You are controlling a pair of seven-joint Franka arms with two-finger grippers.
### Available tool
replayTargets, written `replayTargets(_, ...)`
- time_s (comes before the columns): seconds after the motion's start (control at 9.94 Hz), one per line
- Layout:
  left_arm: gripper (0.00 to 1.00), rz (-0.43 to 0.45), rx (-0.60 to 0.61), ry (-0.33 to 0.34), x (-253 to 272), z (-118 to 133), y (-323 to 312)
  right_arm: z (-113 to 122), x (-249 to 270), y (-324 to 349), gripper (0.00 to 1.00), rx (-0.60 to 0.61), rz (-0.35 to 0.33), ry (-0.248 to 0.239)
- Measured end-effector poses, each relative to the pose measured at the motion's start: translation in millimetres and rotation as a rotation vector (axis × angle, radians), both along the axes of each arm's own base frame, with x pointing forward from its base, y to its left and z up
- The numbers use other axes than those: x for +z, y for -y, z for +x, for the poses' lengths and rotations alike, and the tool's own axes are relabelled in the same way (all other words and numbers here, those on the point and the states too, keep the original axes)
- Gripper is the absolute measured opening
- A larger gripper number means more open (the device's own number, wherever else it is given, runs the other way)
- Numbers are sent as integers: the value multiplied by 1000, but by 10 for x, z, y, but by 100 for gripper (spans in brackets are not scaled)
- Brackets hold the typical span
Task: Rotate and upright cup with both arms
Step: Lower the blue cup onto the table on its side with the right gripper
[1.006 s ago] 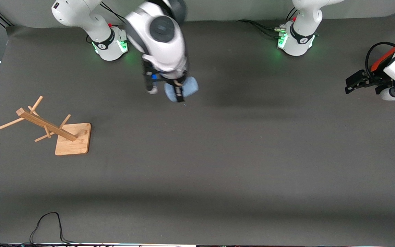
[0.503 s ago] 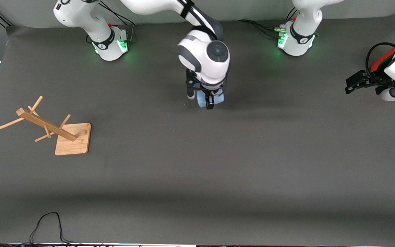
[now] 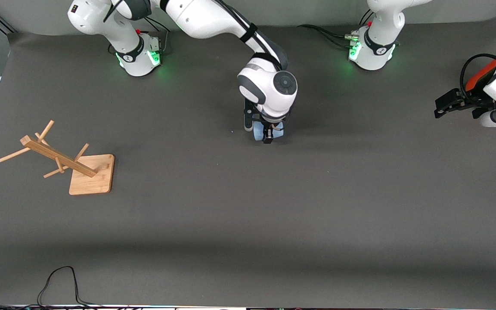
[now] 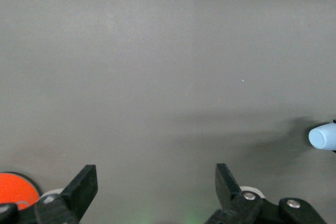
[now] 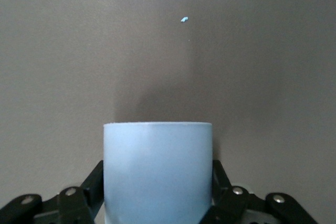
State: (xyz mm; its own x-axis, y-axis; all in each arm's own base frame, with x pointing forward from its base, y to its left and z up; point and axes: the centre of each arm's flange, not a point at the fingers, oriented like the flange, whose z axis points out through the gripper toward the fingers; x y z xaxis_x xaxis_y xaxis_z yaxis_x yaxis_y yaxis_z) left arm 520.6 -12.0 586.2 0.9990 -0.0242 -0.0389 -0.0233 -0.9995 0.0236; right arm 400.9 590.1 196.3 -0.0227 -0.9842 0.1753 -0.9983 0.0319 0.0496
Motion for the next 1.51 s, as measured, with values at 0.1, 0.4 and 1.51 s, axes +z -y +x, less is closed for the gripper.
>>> replayTargets(0.1,100,0,0,0,0,0,0,5,-56,-1,81,-3,-4,0)
replayTargets(0.4,100,0,0,0,0,0,0,16,-67,-12,83,-20,-5,6)
replayTargets(1.51,100,0,1,-22,-19,-23,-6,70,847,-42,100,-22,-2,-9)
